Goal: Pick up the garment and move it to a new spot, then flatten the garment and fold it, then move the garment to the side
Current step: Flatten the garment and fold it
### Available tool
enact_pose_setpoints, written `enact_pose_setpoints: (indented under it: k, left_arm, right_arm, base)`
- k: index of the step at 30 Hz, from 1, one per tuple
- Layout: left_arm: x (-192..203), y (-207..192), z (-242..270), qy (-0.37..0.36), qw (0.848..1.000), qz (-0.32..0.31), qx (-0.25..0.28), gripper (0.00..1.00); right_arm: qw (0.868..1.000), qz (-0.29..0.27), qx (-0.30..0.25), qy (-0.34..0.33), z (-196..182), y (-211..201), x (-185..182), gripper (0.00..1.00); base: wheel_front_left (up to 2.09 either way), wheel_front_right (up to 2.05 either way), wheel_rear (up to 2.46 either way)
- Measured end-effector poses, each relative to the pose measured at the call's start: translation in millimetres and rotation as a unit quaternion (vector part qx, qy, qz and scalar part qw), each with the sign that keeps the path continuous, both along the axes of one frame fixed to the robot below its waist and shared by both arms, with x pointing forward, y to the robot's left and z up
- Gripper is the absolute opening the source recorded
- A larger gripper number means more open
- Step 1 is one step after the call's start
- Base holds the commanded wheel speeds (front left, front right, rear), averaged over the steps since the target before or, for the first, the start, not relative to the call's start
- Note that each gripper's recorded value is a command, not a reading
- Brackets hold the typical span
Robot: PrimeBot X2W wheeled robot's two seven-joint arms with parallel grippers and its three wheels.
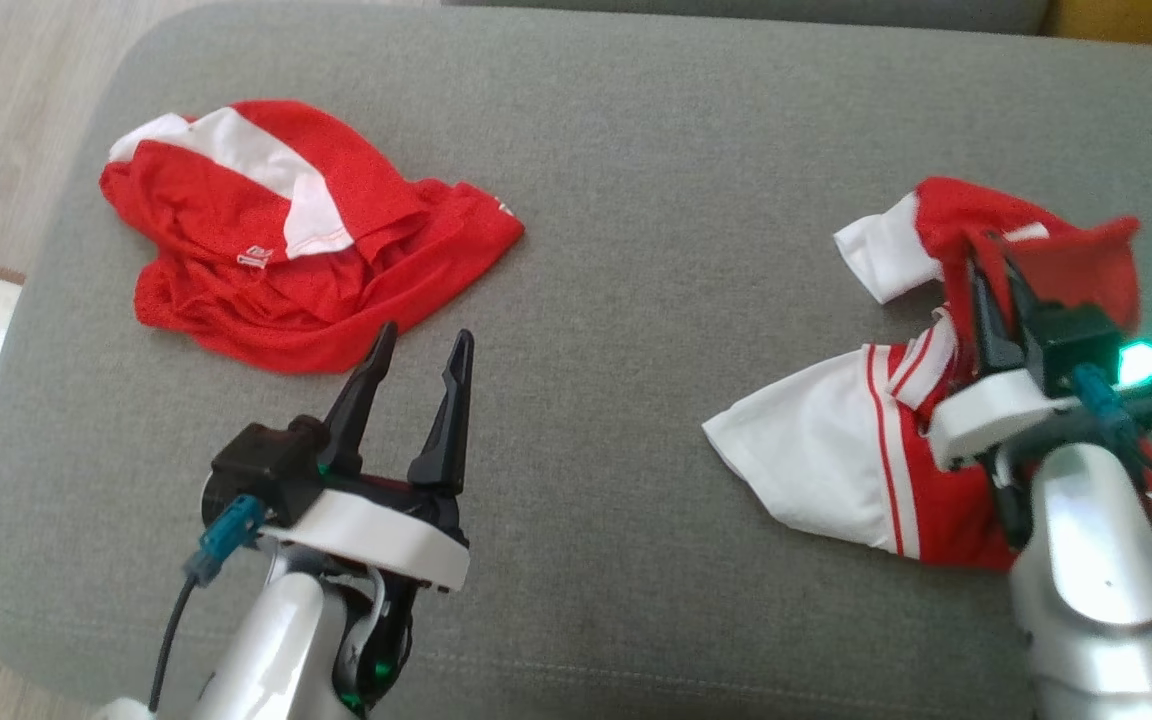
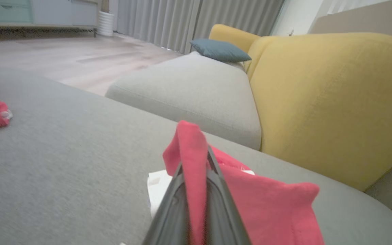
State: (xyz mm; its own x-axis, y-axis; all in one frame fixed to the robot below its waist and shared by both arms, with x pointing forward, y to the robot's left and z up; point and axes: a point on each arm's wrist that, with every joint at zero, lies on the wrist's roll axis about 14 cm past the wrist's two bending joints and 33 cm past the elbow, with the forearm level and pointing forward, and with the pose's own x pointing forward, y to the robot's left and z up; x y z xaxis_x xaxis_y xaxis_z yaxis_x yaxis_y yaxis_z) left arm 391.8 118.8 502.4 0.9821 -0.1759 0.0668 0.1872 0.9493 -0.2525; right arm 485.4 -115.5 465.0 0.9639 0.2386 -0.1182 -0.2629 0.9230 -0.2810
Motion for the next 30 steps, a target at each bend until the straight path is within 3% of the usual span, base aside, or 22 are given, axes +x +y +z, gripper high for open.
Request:
enact_pose_setpoints:
  k: [8, 16, 22, 24, 27, 29, 30]
  left_arm:
    - [-5.5, -3.1, 6.9, -0.009, 1.000, -0.004, 0.000, 1.00]
    - [-8.7, 2.5, 18.3, -0.025, 1.000, 0.004, -0.001, 1.00]
    - [-14.6, 7.2, 13.4, -0.016, 1.000, 0.014, -0.009, 1.00]
    - [-15.3, 7.9, 13.6, -0.016, 1.000, 0.016, -0.010, 1.00]
    - [-15.9, 7.7, 12.1, -0.014, 1.000, 0.017, -0.011, 1.00]
    - [-15.0, 5.9, 9.1, -0.009, 1.000, 0.015, -0.016, 1.00]
    - [-15.0, 5.9, 9.1, -0.009, 1.000, 0.015, -0.016, 1.00]
  right_arm:
    - [0.990, 0.050, 0.070, -0.107, 81.8, 36.3, 10.2, 0.00]
    - [0.956, 0.087, 0.136, -0.244, 198.2, 55.6, 14.2, 0.00]
    - [0.933, 0.112, 0.176, -0.294, 242.9, 65.5, 6.8, 0.00]
    - [0.941, 0.092, 0.173, -0.275, 230.0, 55.7, 15.0, 0.00]
    - [0.964, 0.040, 0.138, -0.222, 190.1, 28.7, 31.4, 0.00]
    - [0.983, -0.017, 0.102, -0.151, 141.2, -2.8, 40.0, 0.00]
    - [0.983, -0.017, 0.102, -0.151, 141.2, -2.8, 40.0, 0.00]
  base:
    - [0.00, 0.00, 0.00]
    - [0.00, 0.00, 0.00]
    - [0.00, 0.00, 0.00]
    - [0.00, 0.00, 0.00]
    - [0.00, 0.00, 0.00]
    - [0.00, 0.00, 0.00]
    - [0.00, 0.00, 0.00]
